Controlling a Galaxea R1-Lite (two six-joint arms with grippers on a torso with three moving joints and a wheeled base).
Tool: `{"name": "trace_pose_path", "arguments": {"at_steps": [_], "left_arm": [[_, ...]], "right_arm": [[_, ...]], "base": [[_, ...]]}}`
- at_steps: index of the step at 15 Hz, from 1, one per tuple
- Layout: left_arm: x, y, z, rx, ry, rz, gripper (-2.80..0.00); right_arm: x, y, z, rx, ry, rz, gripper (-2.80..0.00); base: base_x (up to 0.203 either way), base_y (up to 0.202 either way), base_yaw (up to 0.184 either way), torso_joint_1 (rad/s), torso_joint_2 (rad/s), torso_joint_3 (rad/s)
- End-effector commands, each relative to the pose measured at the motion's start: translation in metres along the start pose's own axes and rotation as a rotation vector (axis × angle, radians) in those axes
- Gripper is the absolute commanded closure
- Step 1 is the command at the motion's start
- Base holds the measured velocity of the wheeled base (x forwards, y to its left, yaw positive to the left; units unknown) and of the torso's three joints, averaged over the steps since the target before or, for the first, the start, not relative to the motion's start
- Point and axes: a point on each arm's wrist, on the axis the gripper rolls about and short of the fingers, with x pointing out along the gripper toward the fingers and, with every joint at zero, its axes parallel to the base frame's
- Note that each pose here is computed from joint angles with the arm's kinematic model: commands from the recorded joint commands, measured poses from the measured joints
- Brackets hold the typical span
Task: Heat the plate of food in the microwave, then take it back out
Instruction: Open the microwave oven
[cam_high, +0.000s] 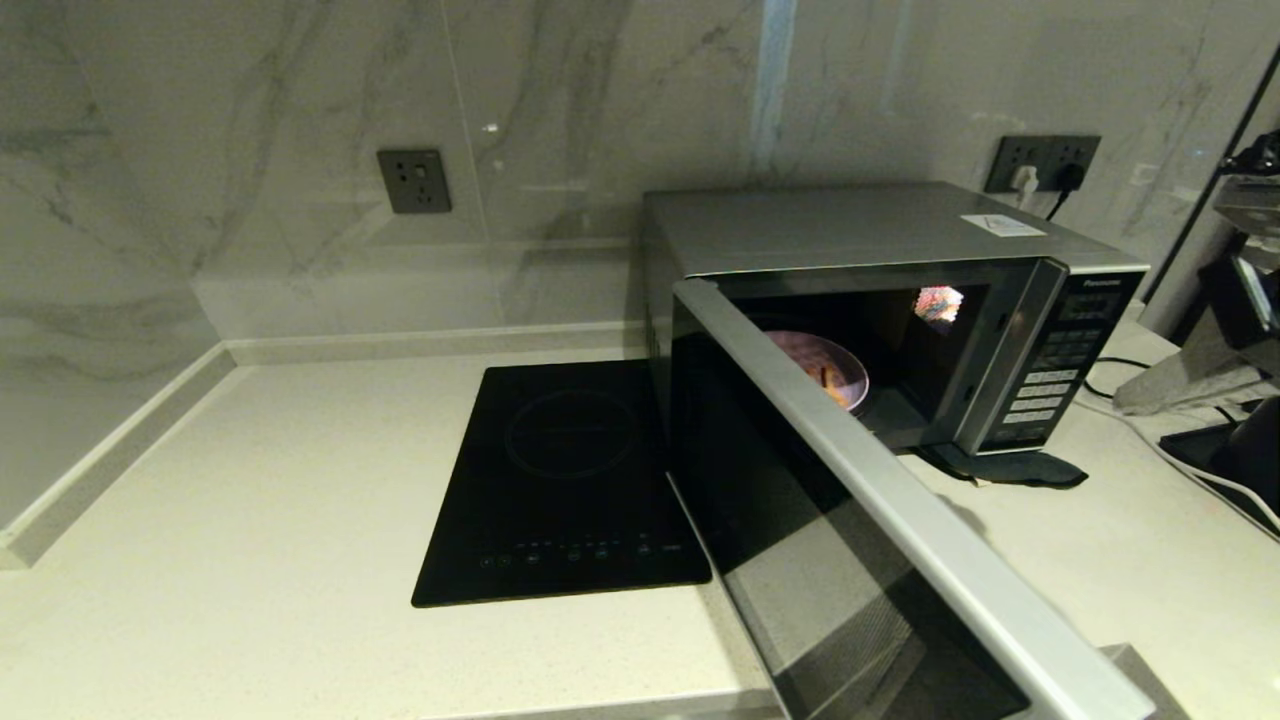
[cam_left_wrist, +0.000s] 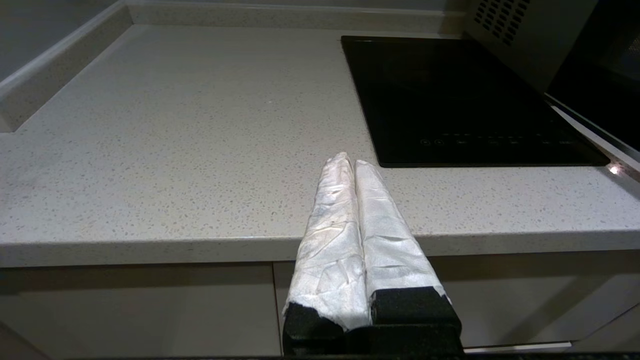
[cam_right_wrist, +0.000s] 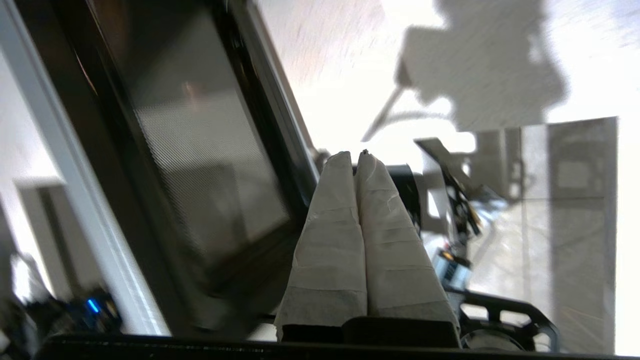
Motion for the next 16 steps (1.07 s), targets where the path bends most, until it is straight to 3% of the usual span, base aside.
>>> {"name": "trace_pose_path", "arguments": {"at_steps": [1, 5, 7, 16], "left_arm": [[0.000, 0.000, 0.000, -0.001, 0.001, 0.001, 0.00], [0.000, 0.000, 0.000, -0.001, 0.001, 0.001, 0.00], [0.000, 0.000, 0.000, -0.001, 0.001, 0.001, 0.00], [0.000, 0.000, 0.000, -0.001, 0.001, 0.001, 0.00]], "right_arm": [[0.019, 0.025, -0.017, -0.116, 0.099, -0.009, 0.00], [0.048, 0.063, -0.057, -0.326, 0.213, -0.096, 0.00], [0.057, 0.069, -0.066, -0.342, 0.222, -0.152, 0.00], [0.057, 0.097, -0.085, -0.396, 0.239, -0.093, 0.00]], "base": [[0.000, 0.000, 0.000, 0.000, 0.00, 0.000], [0.000, 0.000, 0.000, 0.000, 0.00, 0.000], [0.000, 0.000, 0.000, 0.000, 0.00, 0.000], [0.000, 0.000, 0.000, 0.000, 0.00, 0.000]]}}
